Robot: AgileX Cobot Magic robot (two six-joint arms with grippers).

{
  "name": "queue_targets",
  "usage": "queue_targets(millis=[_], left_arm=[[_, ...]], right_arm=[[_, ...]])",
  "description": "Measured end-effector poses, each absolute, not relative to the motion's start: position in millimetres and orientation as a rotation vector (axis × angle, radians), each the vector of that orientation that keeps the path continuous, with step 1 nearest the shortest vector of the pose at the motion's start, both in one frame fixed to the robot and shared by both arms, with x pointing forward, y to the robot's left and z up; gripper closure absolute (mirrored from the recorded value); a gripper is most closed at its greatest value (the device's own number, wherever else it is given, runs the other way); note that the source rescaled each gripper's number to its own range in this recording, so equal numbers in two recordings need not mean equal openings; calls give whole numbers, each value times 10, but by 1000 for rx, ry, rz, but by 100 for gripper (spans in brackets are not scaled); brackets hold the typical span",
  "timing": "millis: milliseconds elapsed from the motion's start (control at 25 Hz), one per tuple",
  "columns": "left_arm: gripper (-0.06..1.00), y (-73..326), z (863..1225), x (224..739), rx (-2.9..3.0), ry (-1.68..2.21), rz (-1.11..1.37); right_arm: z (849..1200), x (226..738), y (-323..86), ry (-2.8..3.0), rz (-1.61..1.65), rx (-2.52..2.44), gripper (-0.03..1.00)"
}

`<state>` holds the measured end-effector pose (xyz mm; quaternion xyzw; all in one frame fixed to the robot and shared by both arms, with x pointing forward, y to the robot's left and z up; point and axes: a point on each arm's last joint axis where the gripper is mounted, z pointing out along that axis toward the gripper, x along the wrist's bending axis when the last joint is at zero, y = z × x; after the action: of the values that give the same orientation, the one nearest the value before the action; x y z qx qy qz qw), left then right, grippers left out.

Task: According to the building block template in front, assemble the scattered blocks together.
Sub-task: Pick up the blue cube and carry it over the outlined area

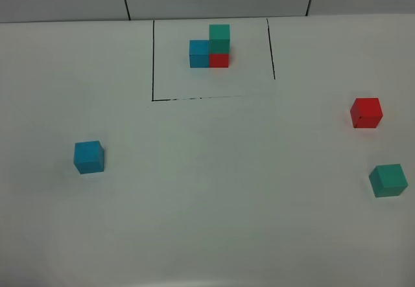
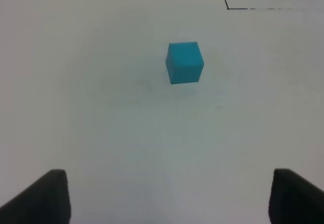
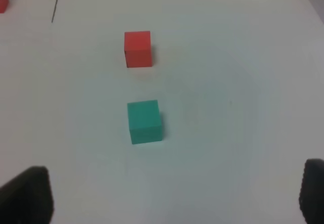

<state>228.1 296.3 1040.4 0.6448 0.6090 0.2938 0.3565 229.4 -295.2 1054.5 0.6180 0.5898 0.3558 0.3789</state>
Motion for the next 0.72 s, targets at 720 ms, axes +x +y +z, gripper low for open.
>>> queue_targets(millis=[720], left_arm=[[6,2963,10404,2281,1665,1573,759]], right_arm=[[10545,2294,-2952,1508,909,1578,-3]])
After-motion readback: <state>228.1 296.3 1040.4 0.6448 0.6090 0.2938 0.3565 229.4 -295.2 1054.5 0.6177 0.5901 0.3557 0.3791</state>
